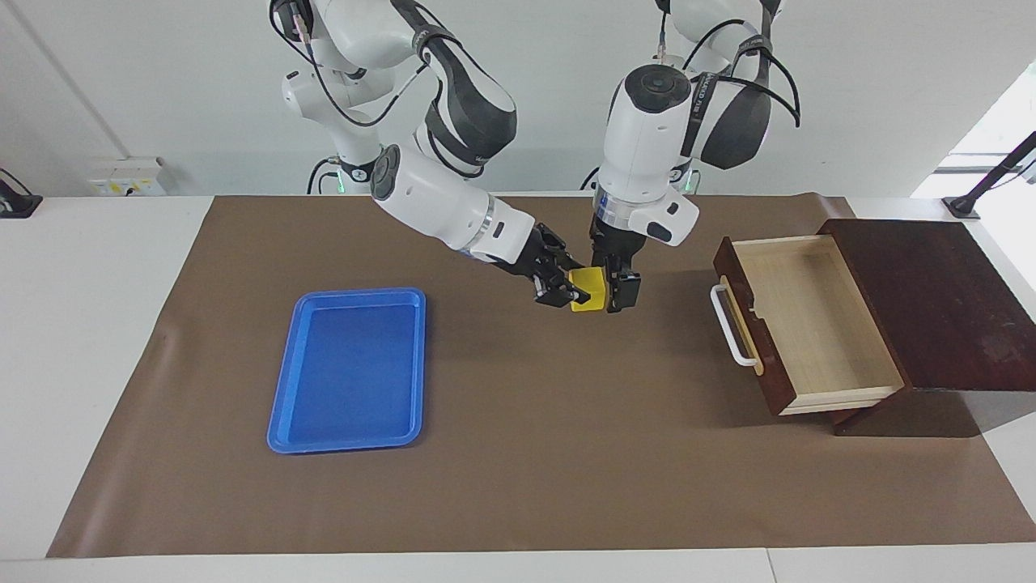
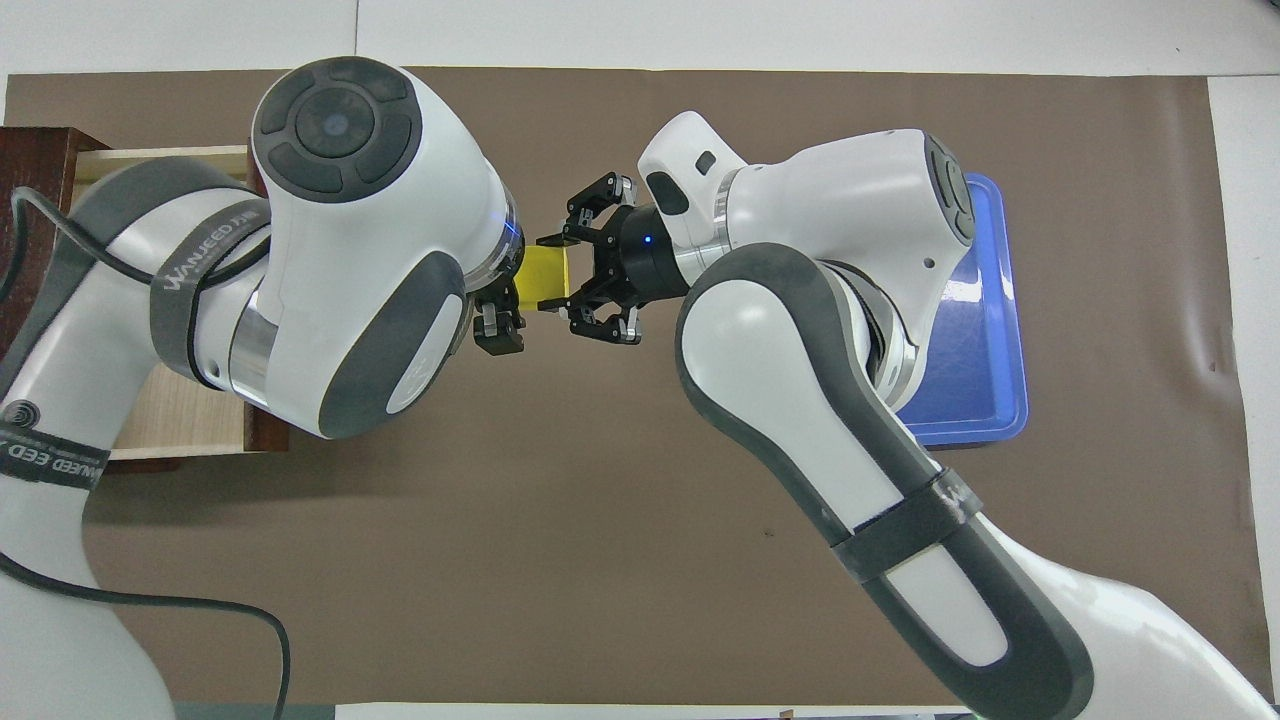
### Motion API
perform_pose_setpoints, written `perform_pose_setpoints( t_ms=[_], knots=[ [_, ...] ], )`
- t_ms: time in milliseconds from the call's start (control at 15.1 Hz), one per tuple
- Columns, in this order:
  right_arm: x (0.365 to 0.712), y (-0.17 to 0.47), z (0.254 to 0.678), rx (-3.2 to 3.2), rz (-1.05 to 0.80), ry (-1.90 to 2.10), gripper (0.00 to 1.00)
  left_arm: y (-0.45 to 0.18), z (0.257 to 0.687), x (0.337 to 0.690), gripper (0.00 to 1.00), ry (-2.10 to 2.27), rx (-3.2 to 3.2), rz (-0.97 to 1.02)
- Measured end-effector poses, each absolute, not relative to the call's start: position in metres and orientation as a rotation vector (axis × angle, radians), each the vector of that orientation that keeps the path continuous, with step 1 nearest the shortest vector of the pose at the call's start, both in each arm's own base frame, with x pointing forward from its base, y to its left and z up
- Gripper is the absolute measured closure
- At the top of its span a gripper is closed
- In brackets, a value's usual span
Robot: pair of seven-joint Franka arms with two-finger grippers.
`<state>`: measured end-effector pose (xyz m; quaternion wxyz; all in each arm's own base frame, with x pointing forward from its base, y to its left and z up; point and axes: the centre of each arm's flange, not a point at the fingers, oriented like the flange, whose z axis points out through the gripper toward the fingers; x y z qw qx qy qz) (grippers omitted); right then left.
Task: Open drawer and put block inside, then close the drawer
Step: 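Grasp the cube with the left gripper while the right gripper holds it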
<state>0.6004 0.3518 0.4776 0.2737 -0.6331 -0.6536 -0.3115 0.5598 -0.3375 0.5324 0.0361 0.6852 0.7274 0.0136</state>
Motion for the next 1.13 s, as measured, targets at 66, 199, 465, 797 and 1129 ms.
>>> perform_pose_setpoints(
  t_ms=[66, 199, 465, 797, 1129],
  knots=[
    [0.6006, 0.3514, 0.4774, -1.704, -0.838, -1.758, 0.45, -0.3386, 0.5329, 0.5593, 0.00, 2.231, 2.106, 0.042],
    [0.6011, 0.3507, 0.4774, -1.705, -0.838, -1.757, 0.45, -0.3431, 0.5335, 0.5567, 0.00, 2.222, 2.113, 0.041],
    [0.6019, 0.3493, 0.4773, -1.708, -0.839, -1.756, 0.45, -0.3471, 0.5339, 0.5549, 0.04, 2.213, 2.116, 0.042],
    [0.6023, 0.3482, 0.4765, -1.707, -0.836, -1.766, 0.45, -0.3465, 0.5326, 0.5566, 0.44, 2.210, 2.115, 0.044],
    [0.6030, 0.3471, 0.4761, -1.709, -0.835, -1.768, 0.45, -0.3478, 0.5316, 0.5570, 0.44, 2.206, 2.113, 0.044]
  ],
)
